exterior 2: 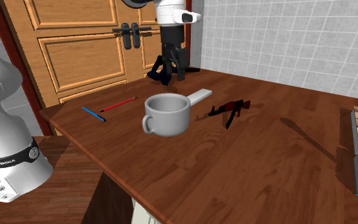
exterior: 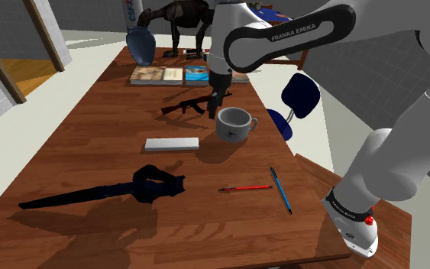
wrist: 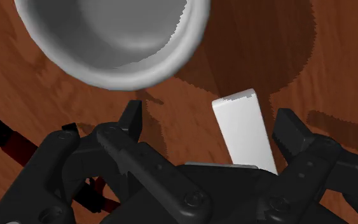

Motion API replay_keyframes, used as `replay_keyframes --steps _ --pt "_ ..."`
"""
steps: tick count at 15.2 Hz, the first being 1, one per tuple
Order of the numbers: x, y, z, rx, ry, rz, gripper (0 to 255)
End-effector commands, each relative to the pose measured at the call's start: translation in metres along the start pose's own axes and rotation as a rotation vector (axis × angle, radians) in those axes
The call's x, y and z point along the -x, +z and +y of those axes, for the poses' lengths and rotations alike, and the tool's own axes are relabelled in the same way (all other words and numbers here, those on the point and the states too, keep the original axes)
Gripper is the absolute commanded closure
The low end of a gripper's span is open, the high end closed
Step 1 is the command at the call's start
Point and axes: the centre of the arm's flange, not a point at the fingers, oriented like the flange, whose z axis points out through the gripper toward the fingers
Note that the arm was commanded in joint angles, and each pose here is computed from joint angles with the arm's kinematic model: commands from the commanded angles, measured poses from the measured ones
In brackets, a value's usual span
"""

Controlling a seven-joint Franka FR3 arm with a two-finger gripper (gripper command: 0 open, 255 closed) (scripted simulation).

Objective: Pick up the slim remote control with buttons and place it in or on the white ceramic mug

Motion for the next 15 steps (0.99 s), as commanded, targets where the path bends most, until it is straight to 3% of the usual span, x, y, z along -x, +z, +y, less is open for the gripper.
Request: replay_keyframes --steps 1,13,15 --pt "-0.022 0.016 -0.009 -0.001 -0.034 -0.006 0" --pt "-0.136 0.105 -0.083 -0.002 -0.233 -0.046 0" --pt "-0.141 0.114 -0.087 -0.002 -0.242 -0.047 0"
